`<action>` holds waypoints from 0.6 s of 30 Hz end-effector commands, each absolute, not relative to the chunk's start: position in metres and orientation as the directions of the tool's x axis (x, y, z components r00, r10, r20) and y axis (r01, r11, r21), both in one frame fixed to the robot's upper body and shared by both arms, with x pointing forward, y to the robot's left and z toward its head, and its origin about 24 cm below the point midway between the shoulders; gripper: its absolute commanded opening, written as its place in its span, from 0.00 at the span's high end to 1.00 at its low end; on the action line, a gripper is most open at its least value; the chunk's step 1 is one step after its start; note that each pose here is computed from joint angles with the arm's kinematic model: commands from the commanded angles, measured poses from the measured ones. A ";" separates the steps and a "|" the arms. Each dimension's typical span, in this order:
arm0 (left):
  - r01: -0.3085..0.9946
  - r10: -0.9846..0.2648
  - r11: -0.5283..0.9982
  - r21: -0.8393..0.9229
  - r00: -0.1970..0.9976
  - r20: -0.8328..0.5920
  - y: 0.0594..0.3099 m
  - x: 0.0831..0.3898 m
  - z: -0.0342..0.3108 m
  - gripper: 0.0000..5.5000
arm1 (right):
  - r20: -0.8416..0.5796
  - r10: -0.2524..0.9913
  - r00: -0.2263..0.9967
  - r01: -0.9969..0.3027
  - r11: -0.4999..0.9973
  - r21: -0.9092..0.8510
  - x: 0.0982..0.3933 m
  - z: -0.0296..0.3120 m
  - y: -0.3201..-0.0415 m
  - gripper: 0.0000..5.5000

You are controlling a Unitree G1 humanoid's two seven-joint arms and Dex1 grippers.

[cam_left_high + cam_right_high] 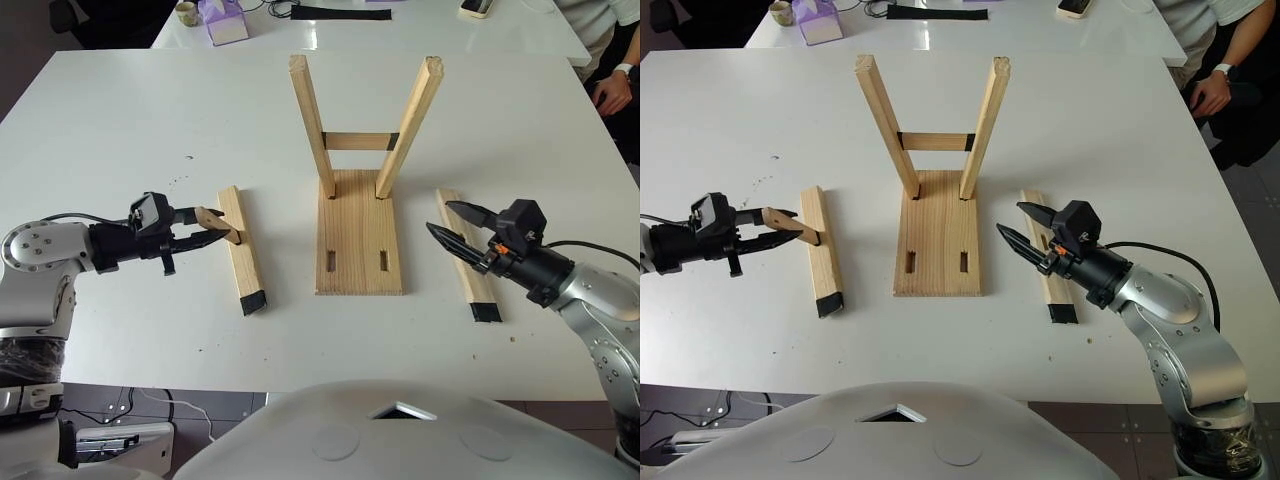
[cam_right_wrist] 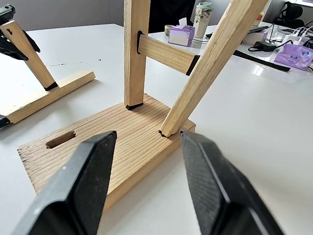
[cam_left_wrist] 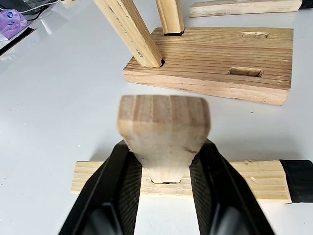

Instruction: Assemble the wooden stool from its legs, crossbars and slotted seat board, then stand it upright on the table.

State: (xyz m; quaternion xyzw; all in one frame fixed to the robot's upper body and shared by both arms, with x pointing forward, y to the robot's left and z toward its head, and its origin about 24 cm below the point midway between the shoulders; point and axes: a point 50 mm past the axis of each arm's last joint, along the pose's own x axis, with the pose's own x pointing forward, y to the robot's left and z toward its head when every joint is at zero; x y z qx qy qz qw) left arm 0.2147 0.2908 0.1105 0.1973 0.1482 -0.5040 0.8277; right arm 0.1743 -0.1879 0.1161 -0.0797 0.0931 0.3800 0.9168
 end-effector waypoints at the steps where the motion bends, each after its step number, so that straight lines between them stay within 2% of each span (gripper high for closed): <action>1: 0.899 -0.745 0.429 0.086 0.406 -0.529 0.289 0.209 0.089 0.76 | -0.236 0.678 0.696 -0.712 0.696 -0.097 0.177 0.114 -0.187 0.57; 11: 0.882 -0.751 0.469 -0.041 0.374 -0.543 0.281 0.205 0.065 0.76 | -0.288 0.672 0.682 -0.725 0.673 -0.145 0.183 0.105 -0.189 0.57; 18: 0.851 -0.746 0.517 -0.090 0.396 -0.535 0.279 0.205 0.053 0.76 | -0.301 0.679 0.669 -0.738 0.655 -0.161 0.187 0.103 -0.189 0.57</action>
